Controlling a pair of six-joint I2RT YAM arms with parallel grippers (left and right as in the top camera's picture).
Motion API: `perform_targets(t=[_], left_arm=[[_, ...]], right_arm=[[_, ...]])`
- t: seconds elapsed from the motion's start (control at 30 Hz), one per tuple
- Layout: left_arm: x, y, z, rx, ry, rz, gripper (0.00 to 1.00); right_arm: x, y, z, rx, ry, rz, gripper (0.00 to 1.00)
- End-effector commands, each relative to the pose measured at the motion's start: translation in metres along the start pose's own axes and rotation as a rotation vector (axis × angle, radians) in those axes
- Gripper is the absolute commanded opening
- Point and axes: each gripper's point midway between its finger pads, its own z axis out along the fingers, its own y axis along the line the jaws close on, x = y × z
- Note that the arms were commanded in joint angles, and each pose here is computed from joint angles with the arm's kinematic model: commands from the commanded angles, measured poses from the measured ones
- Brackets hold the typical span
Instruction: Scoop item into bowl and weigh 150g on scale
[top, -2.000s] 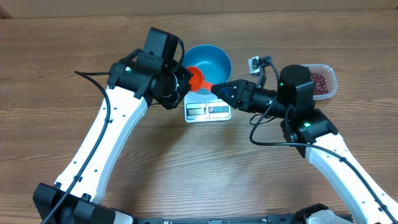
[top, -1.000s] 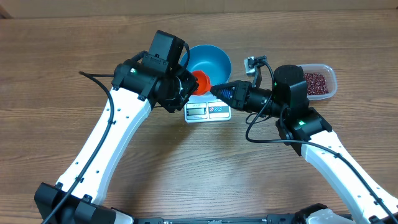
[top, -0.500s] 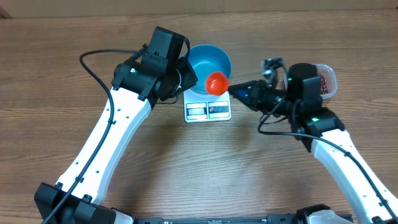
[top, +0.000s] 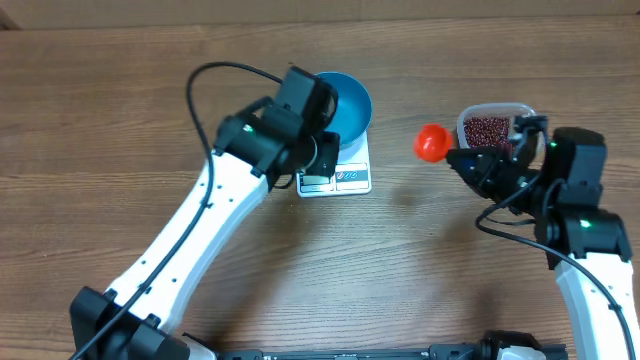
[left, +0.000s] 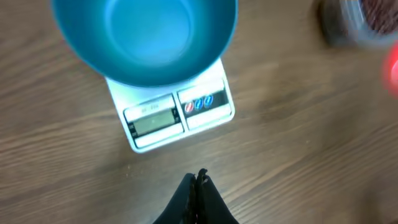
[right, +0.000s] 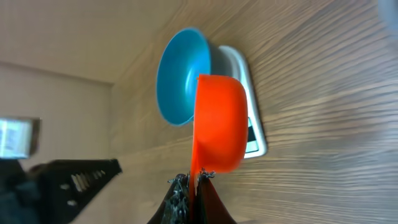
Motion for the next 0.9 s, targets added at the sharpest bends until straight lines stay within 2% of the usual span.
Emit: perform_targets(t=[0.0, 0.23, 0.5, 0.87], left_arm=[[0.02, 0.003, 0.024, -0.008, 0.033, 0.109, 0.04], [0.035, 0.001, 0.072, 0.023, -0.034, 0.231, 0.04], [0.043, -0.006, 0.096, 0.049, -0.113, 0.336, 0.04], [0.04, -0.002, 0.138, 0.029, -0.12, 0.362, 0.04]], right_arm=[[-0.008, 0.003, -0.008, 0.008, -0.033, -0.057, 0.04], [-0.005, -0.002, -0.008, 0.031, -0.026, -0.066, 0.04], [-0.005, -0.005, -0.008, 0.048, -0.028, -0.061, 0.04], [-0.004, -0.008, -0.008, 0.061, -0.027, -0.058, 0.04]])
